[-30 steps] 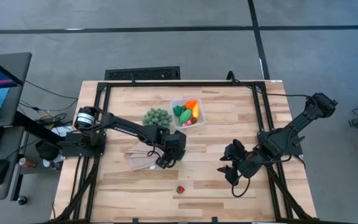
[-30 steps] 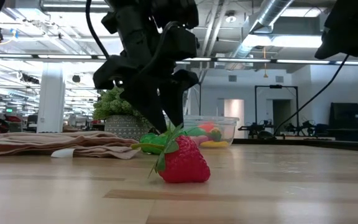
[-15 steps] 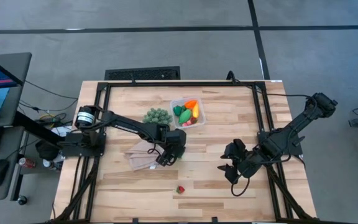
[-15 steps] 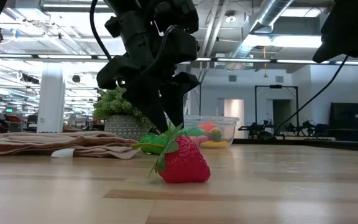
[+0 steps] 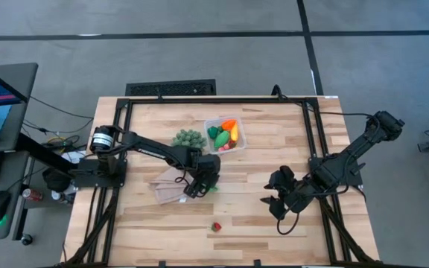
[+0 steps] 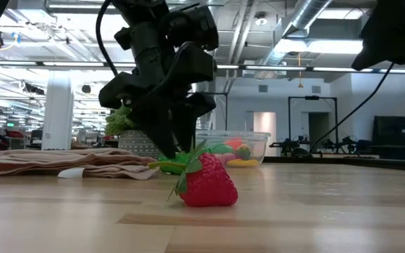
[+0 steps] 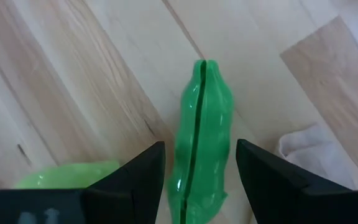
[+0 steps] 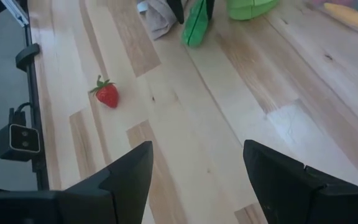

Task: Pick and placing Produce into tupperware
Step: Put the green beans into the transparent bin

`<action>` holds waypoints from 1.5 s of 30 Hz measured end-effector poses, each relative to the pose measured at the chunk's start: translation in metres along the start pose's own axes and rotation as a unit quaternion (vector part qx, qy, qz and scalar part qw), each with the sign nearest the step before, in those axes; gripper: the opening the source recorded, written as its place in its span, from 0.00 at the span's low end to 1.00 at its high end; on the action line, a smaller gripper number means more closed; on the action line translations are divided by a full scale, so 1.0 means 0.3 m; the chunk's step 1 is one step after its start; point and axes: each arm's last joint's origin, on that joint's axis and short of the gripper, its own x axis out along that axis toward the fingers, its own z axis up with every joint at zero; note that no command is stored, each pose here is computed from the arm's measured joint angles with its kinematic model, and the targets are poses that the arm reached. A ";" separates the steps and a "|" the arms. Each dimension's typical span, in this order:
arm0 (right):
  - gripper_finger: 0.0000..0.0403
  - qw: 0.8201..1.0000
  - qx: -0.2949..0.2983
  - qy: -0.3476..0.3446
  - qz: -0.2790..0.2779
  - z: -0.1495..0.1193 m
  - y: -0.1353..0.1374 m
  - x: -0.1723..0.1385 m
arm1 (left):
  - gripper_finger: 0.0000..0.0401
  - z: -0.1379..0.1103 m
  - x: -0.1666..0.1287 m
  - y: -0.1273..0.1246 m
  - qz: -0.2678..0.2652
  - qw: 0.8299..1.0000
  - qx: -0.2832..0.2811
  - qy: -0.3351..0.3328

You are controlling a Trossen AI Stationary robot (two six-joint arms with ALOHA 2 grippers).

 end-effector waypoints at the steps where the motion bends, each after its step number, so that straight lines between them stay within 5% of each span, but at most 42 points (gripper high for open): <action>1: 0.61 1.000 -0.001 -0.001 -0.001 0.000 0.000 0.000 | 0.47 -0.003 0.002 -0.001 0.000 1.000 -0.002 0.000; 45: 0.61 1.000 0.006 -0.016 -0.021 0.024 -0.019 0.012 | 0.46 -0.038 0.045 -0.018 0.010 0.998 -0.057 -0.021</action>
